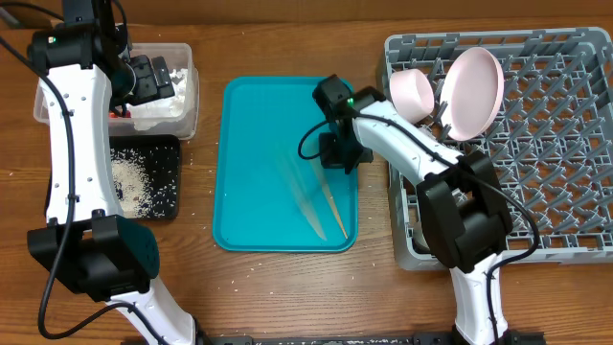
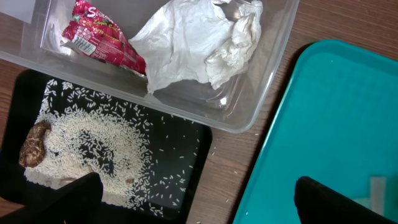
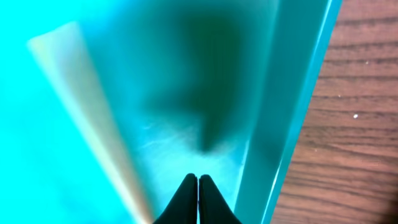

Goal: Sort waste into correct bins and load items into the dishwasher

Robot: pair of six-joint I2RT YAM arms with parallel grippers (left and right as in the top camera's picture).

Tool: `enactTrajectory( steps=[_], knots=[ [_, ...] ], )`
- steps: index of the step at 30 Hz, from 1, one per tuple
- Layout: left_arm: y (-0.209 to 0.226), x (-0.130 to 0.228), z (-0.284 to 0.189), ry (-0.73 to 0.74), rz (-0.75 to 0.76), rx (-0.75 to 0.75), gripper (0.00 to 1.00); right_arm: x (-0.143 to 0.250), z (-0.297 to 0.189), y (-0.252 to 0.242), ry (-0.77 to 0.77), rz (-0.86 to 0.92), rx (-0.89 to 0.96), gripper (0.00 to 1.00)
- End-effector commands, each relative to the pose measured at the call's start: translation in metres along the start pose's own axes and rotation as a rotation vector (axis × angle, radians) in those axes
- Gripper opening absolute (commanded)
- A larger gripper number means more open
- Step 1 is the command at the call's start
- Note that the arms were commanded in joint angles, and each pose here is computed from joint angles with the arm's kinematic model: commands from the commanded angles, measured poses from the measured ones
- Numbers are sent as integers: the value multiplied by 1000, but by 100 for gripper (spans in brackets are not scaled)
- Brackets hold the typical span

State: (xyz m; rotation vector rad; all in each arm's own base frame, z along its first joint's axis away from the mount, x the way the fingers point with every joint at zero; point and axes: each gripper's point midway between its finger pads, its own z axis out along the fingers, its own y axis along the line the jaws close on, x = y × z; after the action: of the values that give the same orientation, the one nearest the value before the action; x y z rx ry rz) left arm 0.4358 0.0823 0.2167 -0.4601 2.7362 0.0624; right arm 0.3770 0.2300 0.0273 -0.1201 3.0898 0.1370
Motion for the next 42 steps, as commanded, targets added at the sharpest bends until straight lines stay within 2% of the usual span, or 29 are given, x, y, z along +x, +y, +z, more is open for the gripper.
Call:
enactTrajectory(
  steps=[1, 12, 17, 22, 27, 34, 42],
  knots=[
    [1, -6, -13, -39, 0, -4, 100, -8, -7, 7, -6, -25, -14, 4],
    [1, -6, -13, -40, 0, -4, 100, -9, -14, 16, -9, -74, -36, 11],
    [1, -6, -13, -40, 0, -4, 100, 7, -16, 37, 37, -165, -111, 22],
    [1, -6, -13, -39, 0, -4, 100, 40, -20, 57, 126, -347, -156, 40],
    [1, -6, -13, -39, 0, -4, 100, 77, -20, 77, 190, -578, -143, 50],
    [1, -6, -13, -40, 0, -4, 100, 101, -16, 99, 178, -721, -51, 58],
    [1, -6, -13, -40, 0, -4, 100, 118, 8, 113, 156, -875, -70, 62]
  ],
)
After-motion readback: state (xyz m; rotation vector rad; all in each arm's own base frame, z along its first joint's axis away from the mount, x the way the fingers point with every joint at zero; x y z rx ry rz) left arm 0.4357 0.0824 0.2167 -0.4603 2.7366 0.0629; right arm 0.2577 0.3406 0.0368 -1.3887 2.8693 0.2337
